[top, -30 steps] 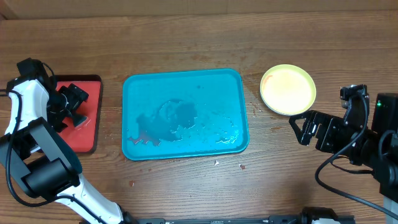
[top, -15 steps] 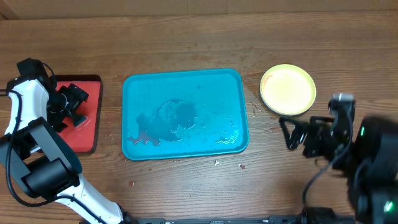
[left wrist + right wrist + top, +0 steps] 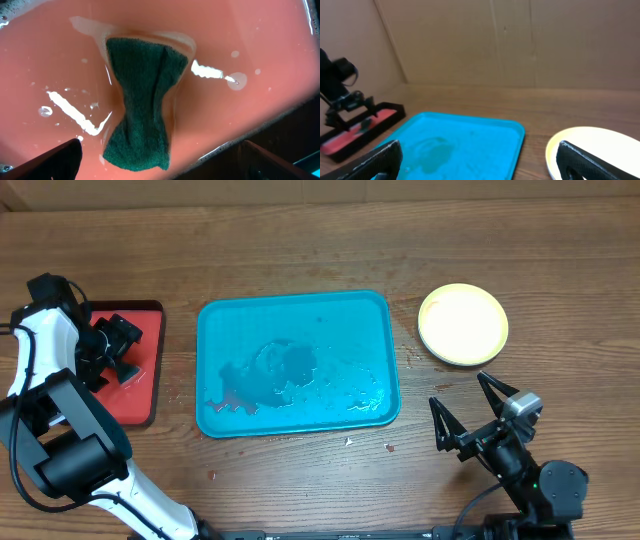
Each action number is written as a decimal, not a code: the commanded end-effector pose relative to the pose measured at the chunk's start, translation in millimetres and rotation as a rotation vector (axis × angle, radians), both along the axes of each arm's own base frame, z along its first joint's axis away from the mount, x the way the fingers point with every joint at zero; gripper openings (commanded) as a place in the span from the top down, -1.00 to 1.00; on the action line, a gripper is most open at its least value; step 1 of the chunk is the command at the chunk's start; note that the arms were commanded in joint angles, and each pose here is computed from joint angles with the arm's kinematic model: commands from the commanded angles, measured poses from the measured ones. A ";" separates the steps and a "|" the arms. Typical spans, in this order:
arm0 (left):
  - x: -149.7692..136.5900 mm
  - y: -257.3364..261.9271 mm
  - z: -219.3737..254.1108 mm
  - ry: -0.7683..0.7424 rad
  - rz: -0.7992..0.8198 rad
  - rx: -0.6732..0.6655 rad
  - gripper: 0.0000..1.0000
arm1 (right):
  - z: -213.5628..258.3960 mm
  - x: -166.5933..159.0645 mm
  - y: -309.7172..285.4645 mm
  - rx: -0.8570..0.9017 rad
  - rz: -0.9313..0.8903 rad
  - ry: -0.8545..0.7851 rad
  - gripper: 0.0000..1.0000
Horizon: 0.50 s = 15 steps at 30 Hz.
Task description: Clean dirty plates on tray and stack at the side
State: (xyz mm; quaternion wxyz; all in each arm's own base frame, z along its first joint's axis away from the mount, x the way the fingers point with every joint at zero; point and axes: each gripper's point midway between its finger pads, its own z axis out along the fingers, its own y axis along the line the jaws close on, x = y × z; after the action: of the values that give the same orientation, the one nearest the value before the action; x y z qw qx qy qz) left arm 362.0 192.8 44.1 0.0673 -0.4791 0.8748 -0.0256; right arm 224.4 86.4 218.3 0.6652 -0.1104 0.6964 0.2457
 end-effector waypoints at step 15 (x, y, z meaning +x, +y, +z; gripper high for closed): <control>1.3 3.0 -3.2 0.003 -0.003 -0.001 -1.00 | -33.0 17.8 -45.9 0.005 -0.291 -0.035 -1.00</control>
State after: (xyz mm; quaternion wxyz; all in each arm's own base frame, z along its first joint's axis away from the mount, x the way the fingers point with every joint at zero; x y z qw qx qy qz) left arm 362.0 192.8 44.1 0.0673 -0.4791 0.8748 -0.0256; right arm 236.2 60.1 194.9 0.7056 -0.0556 0.6810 0.1880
